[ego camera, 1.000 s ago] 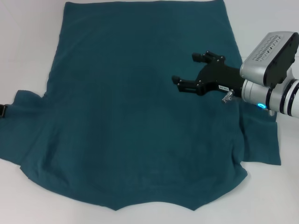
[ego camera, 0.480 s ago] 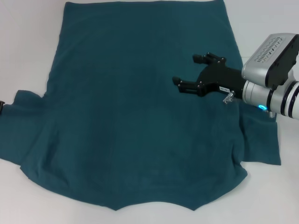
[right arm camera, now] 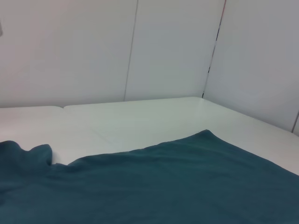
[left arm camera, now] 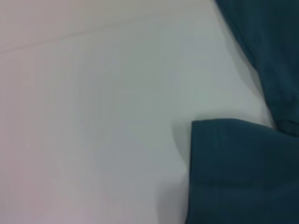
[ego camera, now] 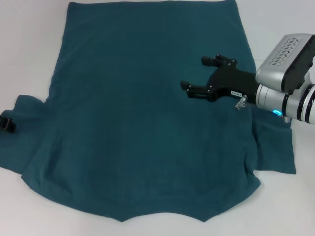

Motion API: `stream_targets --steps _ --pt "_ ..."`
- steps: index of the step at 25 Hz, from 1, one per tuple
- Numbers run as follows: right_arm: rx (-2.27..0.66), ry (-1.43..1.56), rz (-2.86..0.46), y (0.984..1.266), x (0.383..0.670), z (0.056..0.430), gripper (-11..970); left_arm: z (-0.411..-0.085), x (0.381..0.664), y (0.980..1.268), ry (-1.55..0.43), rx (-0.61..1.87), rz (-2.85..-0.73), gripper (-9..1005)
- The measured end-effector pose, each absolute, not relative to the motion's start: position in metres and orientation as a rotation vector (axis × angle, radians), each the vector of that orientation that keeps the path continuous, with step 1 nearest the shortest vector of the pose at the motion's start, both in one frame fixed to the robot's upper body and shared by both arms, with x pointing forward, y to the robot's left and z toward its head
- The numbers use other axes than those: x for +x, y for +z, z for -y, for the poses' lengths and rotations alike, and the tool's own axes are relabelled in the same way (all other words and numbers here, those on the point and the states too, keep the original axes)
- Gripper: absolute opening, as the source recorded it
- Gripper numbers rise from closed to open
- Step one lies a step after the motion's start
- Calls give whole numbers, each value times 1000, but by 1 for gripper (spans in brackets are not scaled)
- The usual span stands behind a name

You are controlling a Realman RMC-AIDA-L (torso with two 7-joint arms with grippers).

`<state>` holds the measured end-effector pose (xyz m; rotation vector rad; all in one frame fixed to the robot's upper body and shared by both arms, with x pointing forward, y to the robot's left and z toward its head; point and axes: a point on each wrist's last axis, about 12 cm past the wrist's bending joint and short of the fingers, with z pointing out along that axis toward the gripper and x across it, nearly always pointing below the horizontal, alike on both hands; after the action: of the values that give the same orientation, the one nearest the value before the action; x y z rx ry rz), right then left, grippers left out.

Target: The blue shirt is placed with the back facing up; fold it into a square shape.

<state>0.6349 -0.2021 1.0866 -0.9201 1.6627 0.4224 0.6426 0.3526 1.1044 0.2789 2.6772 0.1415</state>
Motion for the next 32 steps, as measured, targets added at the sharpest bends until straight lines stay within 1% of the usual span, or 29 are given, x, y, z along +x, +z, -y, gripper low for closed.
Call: stream_targets --steps 3,13,19,32 --pt "-917 424 -1666 1086 634 203 941 -354 642 1103 146 274 -2672 490" --pt "-917 442 -1663 1085 632 200 941 -356 643 1101 160 274 -2650 728" --pt "-911 449 -1665 1086 632 200 941 -357 643 1100 166 269 -2643 895" --pt "-907 454 -1673 1084 631 200 941 -359 642 1096 176 259 -2630 880"
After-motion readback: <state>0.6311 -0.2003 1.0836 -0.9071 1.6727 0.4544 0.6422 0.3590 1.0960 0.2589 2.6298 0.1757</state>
